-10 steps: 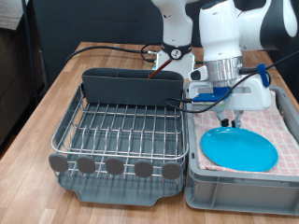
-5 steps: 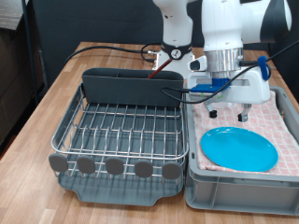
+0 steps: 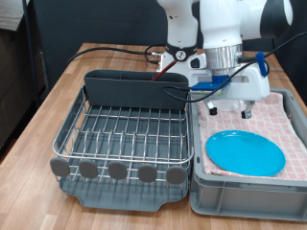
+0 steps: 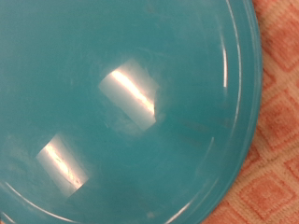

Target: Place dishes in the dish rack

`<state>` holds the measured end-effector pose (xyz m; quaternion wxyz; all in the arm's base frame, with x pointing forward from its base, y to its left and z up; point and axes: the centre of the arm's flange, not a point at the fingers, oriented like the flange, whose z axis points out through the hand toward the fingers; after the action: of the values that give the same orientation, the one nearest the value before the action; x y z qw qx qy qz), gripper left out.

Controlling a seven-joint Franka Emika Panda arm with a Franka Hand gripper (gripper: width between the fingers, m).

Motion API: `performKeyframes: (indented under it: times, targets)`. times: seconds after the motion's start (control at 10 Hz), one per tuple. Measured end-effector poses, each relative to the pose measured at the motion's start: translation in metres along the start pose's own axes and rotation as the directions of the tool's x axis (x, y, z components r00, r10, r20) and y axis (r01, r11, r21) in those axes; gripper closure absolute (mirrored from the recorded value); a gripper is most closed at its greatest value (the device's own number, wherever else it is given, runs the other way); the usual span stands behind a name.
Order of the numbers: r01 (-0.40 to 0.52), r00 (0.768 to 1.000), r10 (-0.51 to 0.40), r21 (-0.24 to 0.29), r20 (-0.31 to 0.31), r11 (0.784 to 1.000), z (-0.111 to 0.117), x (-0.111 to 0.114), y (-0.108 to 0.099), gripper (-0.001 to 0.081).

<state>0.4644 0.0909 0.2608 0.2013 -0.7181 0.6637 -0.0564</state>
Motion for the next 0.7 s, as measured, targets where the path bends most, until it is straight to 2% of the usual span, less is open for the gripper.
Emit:
performKeyframes:
  times: [0.3,0.7]
  targets:
    - [0.013,0.999,-0.013,0.016,0.04,1.0,0.004,0.004,0.01,0.0004]
    - [0.027,0.998,-0.029,0.029,0.064,0.999,0.015,0.004,0.011,0.0004]
